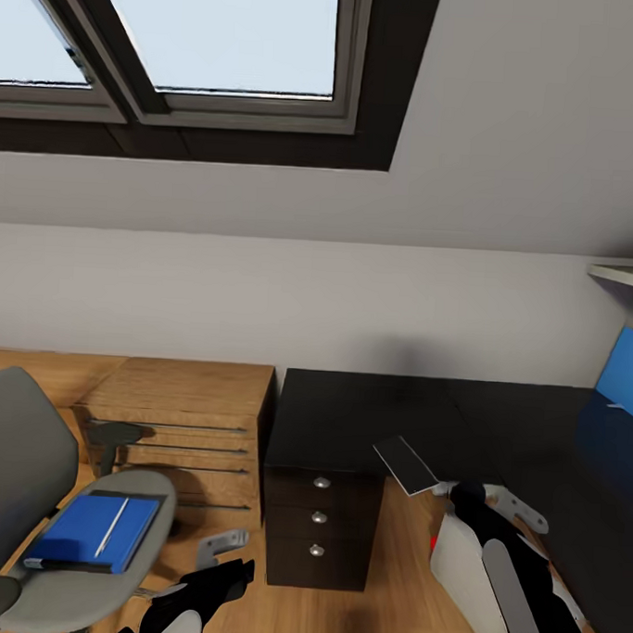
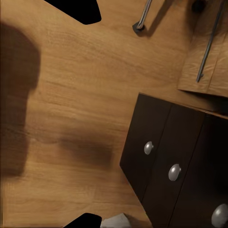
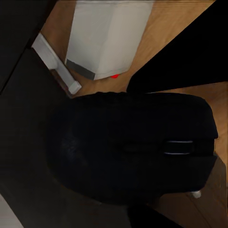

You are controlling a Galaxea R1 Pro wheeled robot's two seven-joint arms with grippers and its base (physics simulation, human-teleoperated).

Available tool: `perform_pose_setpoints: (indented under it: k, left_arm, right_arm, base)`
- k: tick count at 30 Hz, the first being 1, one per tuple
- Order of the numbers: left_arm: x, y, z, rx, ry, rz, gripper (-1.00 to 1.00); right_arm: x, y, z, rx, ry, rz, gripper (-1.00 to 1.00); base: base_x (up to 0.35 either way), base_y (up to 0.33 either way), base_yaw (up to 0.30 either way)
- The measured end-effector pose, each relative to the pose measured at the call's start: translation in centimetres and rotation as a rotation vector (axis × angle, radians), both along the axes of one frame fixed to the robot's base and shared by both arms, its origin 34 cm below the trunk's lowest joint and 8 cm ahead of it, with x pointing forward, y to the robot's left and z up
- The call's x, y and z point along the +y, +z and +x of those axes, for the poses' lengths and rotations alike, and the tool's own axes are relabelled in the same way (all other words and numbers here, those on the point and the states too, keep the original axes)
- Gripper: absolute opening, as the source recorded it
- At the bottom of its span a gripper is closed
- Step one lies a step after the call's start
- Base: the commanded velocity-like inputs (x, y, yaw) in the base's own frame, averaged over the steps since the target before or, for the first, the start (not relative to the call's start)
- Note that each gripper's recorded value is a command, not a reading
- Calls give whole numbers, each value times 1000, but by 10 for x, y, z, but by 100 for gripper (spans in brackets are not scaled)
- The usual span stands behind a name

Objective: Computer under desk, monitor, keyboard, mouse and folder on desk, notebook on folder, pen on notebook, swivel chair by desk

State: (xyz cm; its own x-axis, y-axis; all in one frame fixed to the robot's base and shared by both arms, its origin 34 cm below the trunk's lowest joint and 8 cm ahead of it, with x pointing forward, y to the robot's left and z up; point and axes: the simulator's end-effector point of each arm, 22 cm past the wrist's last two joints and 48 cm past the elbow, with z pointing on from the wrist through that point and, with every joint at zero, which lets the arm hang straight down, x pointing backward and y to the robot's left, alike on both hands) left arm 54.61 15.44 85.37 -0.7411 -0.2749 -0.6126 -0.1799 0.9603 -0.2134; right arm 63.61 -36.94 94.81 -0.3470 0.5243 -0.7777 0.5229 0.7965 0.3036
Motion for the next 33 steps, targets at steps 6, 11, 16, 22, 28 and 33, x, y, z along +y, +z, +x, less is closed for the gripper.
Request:
perform_pose_setpoints:
  k: [6, 11, 16, 22, 28, 33]
  left_arm:
    - [0, 0, 0, 0, 0, 0, 100]
    - [0, 0, 0, 0, 0, 0, 100]
    - [0, 0, 0, 0, 0, 0, 100]
    - [0, -1, 0, 2, 0, 1, 100]
    - [0, -2, -1, 6, 1, 1, 100]
    - [-1, -4, -2, 13, 1, -2, 100]
  right_arm:
    - [-1, 0, 0, 0, -2, 0, -100]
    - [-2, 0, 0, -1, -3, -1, -100]
    - [-3, 0, 0, -2, -6, 0, -100]
    - [-9, -1, -2, -2, -21, 4, -100]
    - [-9, -2, -2, 1, -21, 2, -100]
    - [-9, -3, -2, 2, -21, 2, -100]
  base:
    - [0, 0, -298]
    - [0, 0, -298]
    - [0, 0, -295]
    - [0, 0, -291]
    - [0, 0, -241]
    - [0, 0, -169]
